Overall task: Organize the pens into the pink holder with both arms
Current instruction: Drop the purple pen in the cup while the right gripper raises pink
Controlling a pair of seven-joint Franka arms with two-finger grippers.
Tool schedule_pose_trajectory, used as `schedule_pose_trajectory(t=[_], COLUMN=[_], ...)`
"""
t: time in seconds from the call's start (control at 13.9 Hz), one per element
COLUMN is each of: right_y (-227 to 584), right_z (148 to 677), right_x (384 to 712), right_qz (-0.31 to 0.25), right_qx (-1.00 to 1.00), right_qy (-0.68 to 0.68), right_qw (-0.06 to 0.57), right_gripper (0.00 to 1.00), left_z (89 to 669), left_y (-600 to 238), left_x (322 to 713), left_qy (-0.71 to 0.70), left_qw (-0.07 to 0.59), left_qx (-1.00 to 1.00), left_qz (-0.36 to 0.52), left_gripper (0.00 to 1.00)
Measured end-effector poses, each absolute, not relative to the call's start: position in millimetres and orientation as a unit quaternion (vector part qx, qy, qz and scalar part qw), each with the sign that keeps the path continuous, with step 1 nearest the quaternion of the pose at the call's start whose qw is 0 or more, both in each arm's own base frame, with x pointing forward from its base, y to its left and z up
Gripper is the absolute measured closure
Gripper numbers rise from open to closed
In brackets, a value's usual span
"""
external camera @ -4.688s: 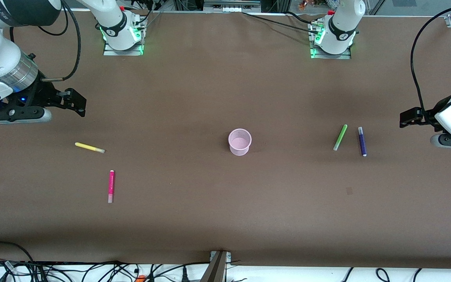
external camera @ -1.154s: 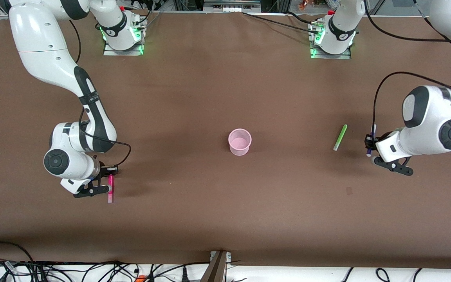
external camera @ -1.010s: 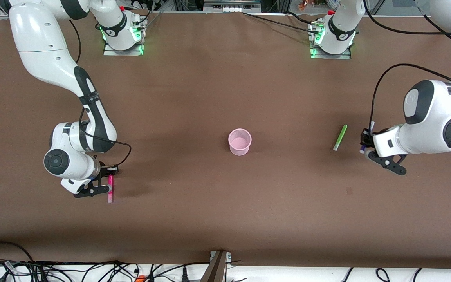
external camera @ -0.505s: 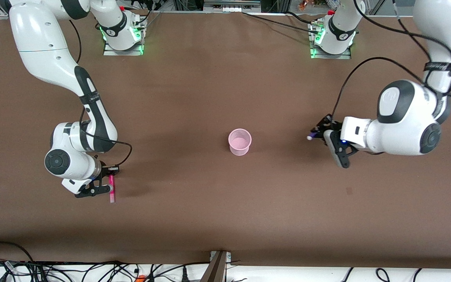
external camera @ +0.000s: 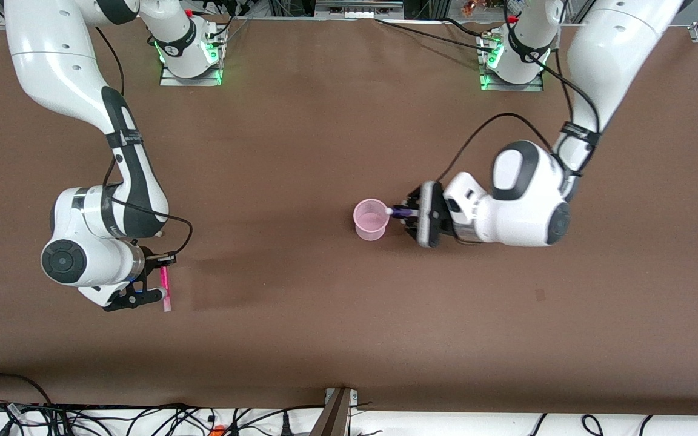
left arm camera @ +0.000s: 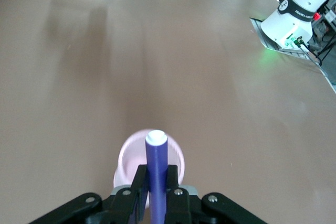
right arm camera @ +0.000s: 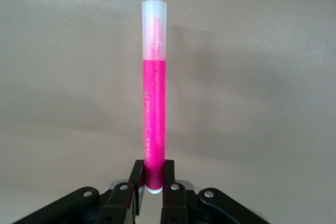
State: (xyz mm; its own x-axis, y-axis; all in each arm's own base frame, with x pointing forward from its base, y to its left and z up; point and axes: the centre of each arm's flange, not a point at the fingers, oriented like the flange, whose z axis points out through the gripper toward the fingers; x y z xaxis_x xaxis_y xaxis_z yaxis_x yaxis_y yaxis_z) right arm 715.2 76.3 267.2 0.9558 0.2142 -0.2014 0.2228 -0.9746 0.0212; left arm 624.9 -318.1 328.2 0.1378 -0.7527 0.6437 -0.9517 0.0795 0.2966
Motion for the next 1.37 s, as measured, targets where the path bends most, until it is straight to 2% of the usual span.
schedule_pose_trajectory(t=[0.43, 0.79, 0.94, 1.08, 1.37], right_y=[82.8, 84.3, 98.6, 131.9, 183.0], right_z=[300.3, 355.7, 369.7, 374.1, 379.6], right_x=[705.0, 693.3, 687.4, 680.8, 668.4], right_qz=[-0.161, -0.219, -0.225, -0.226, -0.232], right_qx=[0.982, 0.974, 0.974, 0.974, 0.972], right_qy=[0.096, 0.054, 0.029, 0.006, -0.033], right_qw=[-0.009, -0.002, 0.003, 0.013, 0.015], right_gripper=[0.82, 0.82, 0.82, 0.82, 0.82], left_z=[322.0, 294.0, 287.6, 287.0, 289.1], left_y=[-371.6, -381.7, -379.5, -379.1, -380.3], left_x=[608.1, 601.4, 602.5, 603.9, 604.3], left_qy=[-0.668, -0.698, -0.701, -0.703, -0.703], left_qw=[0.343, 0.318, 0.315, 0.309, 0.308], left_qx=[0.64, 0.626, 0.624, 0.625, 0.625], left_qz=[0.162, 0.141, 0.139, 0.142, 0.143], left_gripper=[0.82, 0.82, 0.82, 0.68, 0.26])
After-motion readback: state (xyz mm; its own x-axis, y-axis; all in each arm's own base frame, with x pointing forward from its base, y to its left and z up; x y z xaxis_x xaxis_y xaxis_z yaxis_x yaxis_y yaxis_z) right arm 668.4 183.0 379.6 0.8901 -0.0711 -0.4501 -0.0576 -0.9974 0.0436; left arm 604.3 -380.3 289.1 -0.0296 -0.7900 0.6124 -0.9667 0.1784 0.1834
